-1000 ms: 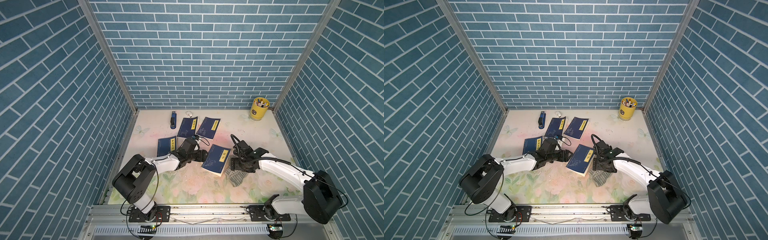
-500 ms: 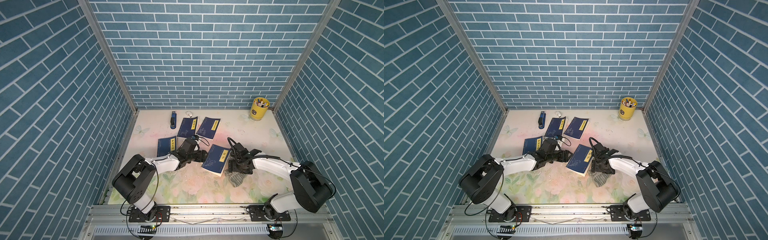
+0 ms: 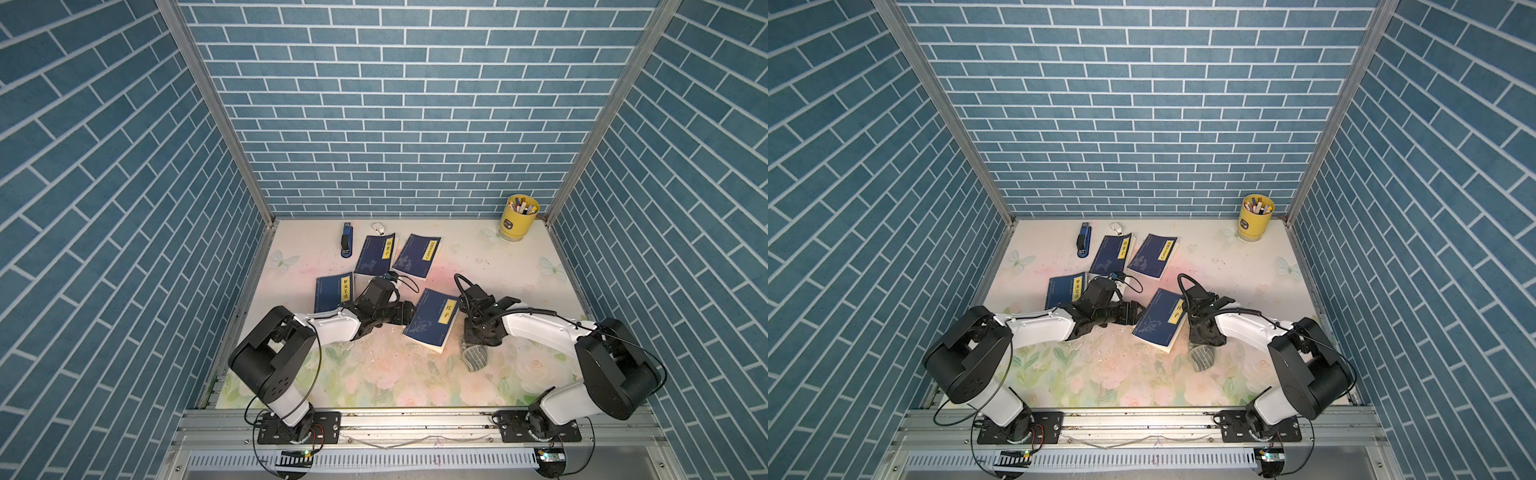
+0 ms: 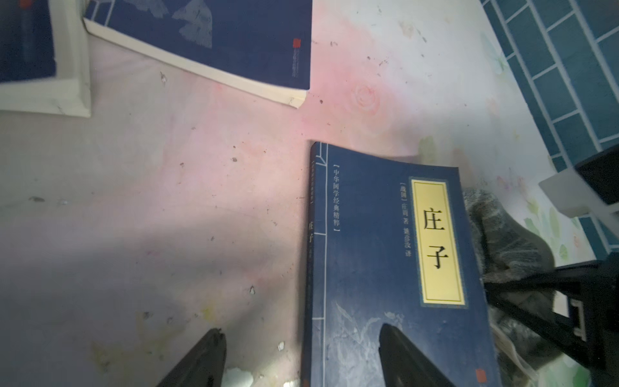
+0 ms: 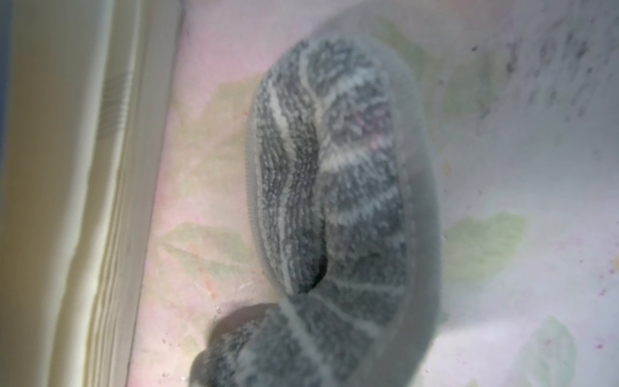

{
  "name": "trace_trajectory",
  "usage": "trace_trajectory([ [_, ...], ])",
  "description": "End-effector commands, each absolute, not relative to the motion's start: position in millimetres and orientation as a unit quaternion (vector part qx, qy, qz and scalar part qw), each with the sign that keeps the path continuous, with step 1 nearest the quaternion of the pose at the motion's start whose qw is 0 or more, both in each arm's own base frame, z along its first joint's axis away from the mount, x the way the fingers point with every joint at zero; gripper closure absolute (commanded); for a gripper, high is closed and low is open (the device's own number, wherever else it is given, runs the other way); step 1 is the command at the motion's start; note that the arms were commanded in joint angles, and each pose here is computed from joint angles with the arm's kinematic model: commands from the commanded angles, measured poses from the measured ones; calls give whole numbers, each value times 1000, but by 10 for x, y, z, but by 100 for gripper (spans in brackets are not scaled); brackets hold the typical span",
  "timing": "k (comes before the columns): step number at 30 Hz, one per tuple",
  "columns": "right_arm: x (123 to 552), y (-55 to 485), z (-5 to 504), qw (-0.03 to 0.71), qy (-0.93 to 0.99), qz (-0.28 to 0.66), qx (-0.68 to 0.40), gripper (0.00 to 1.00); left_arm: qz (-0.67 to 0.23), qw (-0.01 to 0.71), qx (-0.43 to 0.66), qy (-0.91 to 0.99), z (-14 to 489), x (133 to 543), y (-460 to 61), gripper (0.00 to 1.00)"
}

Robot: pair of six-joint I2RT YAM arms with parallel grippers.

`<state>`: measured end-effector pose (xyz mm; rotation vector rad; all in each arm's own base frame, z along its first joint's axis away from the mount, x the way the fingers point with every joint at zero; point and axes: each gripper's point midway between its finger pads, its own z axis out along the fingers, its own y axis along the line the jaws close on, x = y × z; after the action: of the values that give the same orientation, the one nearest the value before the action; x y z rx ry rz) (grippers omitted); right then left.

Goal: Wipe the cover of the book
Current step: Pick up the cleaning item at the center of the board.

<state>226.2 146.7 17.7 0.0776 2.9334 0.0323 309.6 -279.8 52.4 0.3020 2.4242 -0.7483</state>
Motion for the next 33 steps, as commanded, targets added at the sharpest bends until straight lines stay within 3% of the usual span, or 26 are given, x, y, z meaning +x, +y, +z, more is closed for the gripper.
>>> trace_trajectory([
  [1,2322,1562,63,90,996,12,16,100,-276,273,108,915,345,3058,-2801,24],
  [16,2926,2328,317,123,983,109,-79,100,-355,232,99,900,289,2705,-3003,31],
  [26,3030,1941,828,162,982,12,-93,100,-327,250,91,907,404,2724,-2893,29],
  [33,3303,2199,1326,192,970,33,-147,100,-285,285,93,911,623,2918,-2756,23],
])
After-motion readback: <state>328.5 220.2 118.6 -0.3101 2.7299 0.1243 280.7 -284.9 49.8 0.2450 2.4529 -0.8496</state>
